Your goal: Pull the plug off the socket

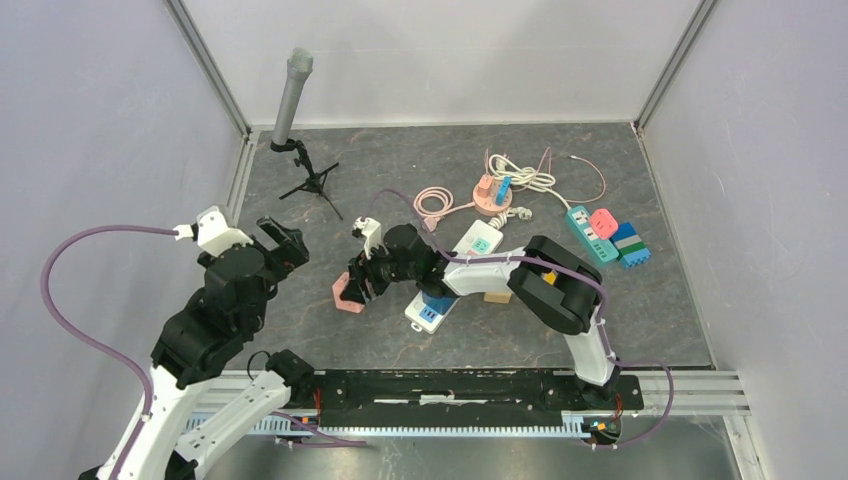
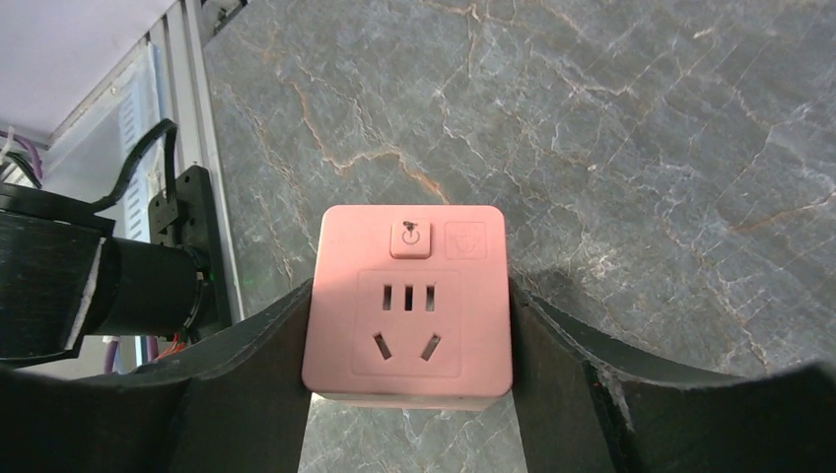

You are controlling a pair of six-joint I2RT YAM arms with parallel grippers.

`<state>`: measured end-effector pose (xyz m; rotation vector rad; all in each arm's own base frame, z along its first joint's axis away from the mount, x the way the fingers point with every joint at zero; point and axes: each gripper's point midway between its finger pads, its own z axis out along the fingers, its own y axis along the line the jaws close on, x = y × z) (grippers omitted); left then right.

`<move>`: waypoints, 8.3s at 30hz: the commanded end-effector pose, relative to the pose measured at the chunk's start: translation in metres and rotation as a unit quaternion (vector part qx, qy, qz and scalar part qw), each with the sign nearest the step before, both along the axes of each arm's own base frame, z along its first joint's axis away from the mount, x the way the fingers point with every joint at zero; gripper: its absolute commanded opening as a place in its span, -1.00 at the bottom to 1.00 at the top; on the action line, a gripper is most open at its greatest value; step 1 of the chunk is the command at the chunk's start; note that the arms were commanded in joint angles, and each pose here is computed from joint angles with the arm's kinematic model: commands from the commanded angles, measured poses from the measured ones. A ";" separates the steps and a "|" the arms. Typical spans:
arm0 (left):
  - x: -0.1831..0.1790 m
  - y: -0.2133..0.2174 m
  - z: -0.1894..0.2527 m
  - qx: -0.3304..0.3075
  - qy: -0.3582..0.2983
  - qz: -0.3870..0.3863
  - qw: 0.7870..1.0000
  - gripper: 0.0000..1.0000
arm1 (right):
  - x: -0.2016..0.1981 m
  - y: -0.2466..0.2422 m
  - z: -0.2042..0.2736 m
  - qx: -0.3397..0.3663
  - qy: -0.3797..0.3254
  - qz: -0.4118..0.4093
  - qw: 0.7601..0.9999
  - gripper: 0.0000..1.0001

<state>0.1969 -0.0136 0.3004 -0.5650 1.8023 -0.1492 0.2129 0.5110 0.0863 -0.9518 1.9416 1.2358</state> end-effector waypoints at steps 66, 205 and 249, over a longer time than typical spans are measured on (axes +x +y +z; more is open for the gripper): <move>-0.013 -0.192 -0.199 -0.112 0.295 -0.409 0.856 0.30 | -0.007 -0.191 0.016 -0.160 -0.242 -0.118 0.950 0.37; -0.054 -0.135 -0.337 0.059 0.556 -0.273 0.783 -0.36 | -0.006 -0.132 0.118 0.062 -0.194 -0.166 0.965 -1.00; 0.016 -0.047 -0.023 0.020 0.056 -0.088 0.994 1.00 | 0.051 -0.054 0.076 0.025 -0.092 -0.103 0.990 -0.78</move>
